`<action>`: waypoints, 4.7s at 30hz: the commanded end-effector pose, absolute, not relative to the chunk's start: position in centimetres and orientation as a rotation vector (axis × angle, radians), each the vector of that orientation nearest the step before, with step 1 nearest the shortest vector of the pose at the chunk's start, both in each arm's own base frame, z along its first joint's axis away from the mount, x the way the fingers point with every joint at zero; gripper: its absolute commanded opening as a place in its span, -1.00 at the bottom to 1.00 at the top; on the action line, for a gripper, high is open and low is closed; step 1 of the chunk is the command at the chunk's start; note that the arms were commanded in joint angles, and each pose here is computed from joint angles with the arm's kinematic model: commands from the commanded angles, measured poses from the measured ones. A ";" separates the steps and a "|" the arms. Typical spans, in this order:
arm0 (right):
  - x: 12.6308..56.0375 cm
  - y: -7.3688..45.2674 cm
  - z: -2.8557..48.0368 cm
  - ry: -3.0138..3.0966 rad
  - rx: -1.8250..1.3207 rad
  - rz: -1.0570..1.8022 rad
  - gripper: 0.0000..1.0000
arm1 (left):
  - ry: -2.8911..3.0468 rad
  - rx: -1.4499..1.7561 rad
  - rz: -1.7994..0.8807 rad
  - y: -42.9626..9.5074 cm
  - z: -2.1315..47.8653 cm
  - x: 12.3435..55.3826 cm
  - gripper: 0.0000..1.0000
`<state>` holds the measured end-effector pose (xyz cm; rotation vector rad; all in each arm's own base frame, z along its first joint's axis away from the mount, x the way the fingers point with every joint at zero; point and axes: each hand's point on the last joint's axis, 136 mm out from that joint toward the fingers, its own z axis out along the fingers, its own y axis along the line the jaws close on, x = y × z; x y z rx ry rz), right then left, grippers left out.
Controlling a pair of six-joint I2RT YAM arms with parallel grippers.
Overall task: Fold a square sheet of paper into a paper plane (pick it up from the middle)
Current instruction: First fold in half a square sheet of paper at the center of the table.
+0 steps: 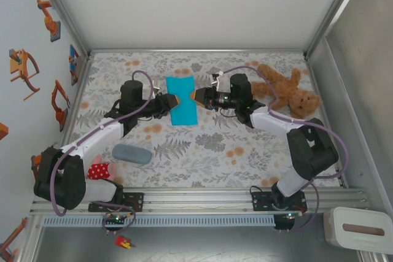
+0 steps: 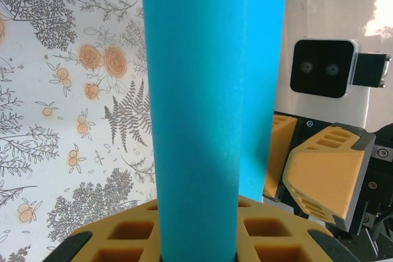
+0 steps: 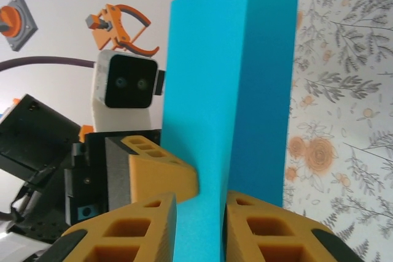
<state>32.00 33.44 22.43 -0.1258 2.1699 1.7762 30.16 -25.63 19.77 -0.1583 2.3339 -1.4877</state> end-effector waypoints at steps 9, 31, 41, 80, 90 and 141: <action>32.2 33.3 22.2 2.205 -0.171 1.706 -0.89 | 2.291 -0.120 -1.512 -25.7 21.3 30.2 -0.48; 31.8 24.9 21.5 2.533 -0.160 0.977 -1.00 | 2.205 -0.301 -0.969 -16.5 19.5 30.3 0.92; 32.3 32.1 18.0 2.506 -0.076 1.395 -1.00 | 2.283 -0.324 -1.027 -17.4 16.7 29.7 0.93; 32.0 24.8 3.9 2.692 0.117 1.200 -1.00 | 2.776 -0.104 -0.694 -31.4 4.6 30.2 0.10; 31.8 24.6 3.8 2.694 0.115 1.221 -1.00 | 2.813 -0.098 -0.709 -32.9 3.5 30.9 0.00; 32.8 21.6 4.4 2.710 0.104 1.131 -0.61 | 2.990 -0.349 -0.295 -30.0 -3.2 30.2 -0.44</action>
